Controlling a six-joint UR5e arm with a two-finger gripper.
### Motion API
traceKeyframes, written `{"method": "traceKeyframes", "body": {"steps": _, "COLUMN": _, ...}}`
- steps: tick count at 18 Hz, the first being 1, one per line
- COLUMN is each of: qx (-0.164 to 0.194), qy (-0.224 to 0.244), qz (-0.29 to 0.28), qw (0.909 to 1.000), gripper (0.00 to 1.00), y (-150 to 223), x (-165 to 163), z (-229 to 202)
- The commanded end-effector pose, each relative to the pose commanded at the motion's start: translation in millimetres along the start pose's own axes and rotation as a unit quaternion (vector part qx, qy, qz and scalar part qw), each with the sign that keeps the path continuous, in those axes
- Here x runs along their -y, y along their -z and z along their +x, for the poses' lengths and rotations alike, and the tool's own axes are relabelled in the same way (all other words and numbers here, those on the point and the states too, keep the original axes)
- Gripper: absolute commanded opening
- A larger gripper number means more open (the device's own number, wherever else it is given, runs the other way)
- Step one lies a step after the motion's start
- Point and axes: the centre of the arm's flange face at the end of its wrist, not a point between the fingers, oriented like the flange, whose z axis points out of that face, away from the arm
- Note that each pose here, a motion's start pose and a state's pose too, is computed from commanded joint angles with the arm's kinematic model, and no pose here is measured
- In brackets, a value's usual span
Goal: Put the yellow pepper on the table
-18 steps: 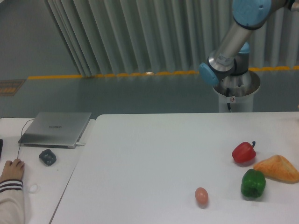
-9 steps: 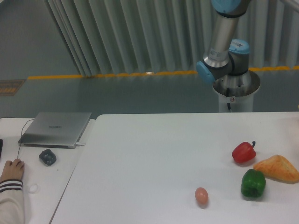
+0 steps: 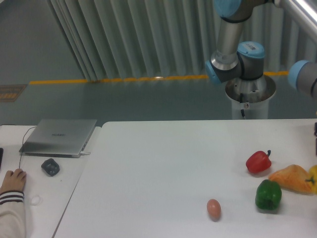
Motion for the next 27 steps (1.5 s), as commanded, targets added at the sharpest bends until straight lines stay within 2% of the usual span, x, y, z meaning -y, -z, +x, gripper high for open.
{"method": "traceKeyframes", "body": {"steps": 6, "qx": -0.027, "qy": 0.001, "qz": 0.002, "qw": 0.9996, "gripper": 0.65, "y": -33.8, "x": 1.5, "z": 9.0}}
{"method": "traceKeyframes", "body": {"steps": 7, "qx": -0.031, "qy": 0.001, "qz": 0.002, "qw": 0.9995, "gripper": 0.68, "y": -38.3, "x": 1.5, "z": 9.9}}
{"method": "traceKeyframes", "body": {"steps": 9, "qx": -0.028, "qy": 0.0, "qz": 0.001, "qw": 0.9996, "gripper": 1.0, "y": -39.1, "x": 2.3, "z": 9.6}}
{"method": "traceKeyframes", "body": {"steps": 15, "qx": -0.027, "qy": -0.004, "qz": -0.006, "qw": 0.9996, "gripper": 1.0, "y": -32.8, "x": 3.6, "z": 17.2}}
{"method": "traceKeyframes", "body": {"steps": 19, "qx": 0.0, "qy": 0.012, "qz": -0.039, "qw": 0.9992, "gripper": 1.0, "y": 8.4, "x": -3.5, "z": 10.9}}
{"method": "traceKeyframes", "body": {"steps": 24, "qx": -0.036, "qy": 0.026, "qz": -0.049, "qw": 0.9978, "gripper": 1.0, "y": 41.9, "x": -32.4, "z": 5.5}}
{"method": "traceKeyframes", "body": {"steps": 27, "qx": -0.035, "qy": -0.006, "qz": -0.045, "qw": 0.9984, "gripper": 1.0, "y": 56.4, "x": -31.8, "z": 0.2}}
